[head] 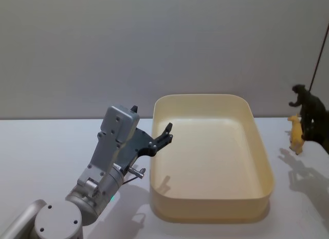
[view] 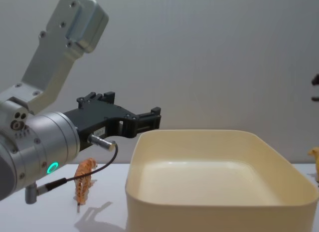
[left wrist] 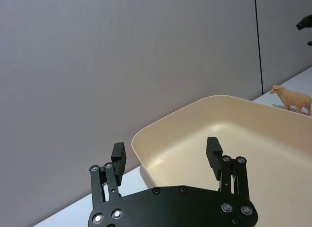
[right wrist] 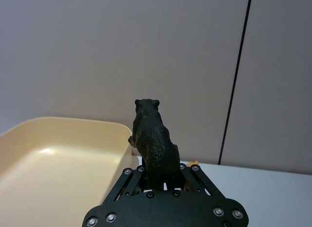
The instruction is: Pick up the toy alternately with two hands and place it into the central storage box.
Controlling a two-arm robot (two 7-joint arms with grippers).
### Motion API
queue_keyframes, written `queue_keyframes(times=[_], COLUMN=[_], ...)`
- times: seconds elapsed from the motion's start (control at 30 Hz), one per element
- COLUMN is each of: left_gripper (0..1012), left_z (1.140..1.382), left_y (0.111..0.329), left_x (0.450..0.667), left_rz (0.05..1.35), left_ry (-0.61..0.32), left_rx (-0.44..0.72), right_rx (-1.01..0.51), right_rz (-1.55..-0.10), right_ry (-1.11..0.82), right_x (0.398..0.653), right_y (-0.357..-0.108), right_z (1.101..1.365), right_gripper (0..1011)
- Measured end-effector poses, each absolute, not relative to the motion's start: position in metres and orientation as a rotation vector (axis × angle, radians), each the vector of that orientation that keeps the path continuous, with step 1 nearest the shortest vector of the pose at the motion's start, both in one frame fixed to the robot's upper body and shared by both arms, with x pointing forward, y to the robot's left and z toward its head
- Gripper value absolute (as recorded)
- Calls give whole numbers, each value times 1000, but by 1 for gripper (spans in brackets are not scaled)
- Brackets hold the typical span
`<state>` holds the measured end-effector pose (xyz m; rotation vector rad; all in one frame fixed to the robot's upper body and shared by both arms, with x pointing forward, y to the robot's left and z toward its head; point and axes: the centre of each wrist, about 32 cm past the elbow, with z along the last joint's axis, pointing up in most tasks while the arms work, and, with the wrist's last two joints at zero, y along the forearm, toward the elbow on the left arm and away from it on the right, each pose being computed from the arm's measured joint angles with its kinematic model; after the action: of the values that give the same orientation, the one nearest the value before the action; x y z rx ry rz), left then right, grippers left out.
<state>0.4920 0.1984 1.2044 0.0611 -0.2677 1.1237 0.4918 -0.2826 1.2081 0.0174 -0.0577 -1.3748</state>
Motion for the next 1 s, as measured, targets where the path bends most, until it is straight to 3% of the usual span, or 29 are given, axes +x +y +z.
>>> queue_keyframes(times=[0.37, 0.7, 0.77, 1.0], left_gripper=[1001, 1001, 1001, 1001], left_z=[1204, 1204, 1204, 1204], left_y=[198, 198, 198, 198], left_x=[492, 492, 492, 492], left_rz=[1124, 1124, 1124, 1124], left_ry=[-268, -268, -268, -268], left_rx=[61, 61, 61, 61], right_rx=[16, -46, -59, -93], right_rz=[-1277, -1147, -1121, -1061], right_ry=[1, 60, 70, 87], right_x=[507, 534, 541, 555], right_y=[-264, -227, -217, -197], right_z=[1228, 1227, 1227, 1225], right_gripper=[182, 182, 204, 450])
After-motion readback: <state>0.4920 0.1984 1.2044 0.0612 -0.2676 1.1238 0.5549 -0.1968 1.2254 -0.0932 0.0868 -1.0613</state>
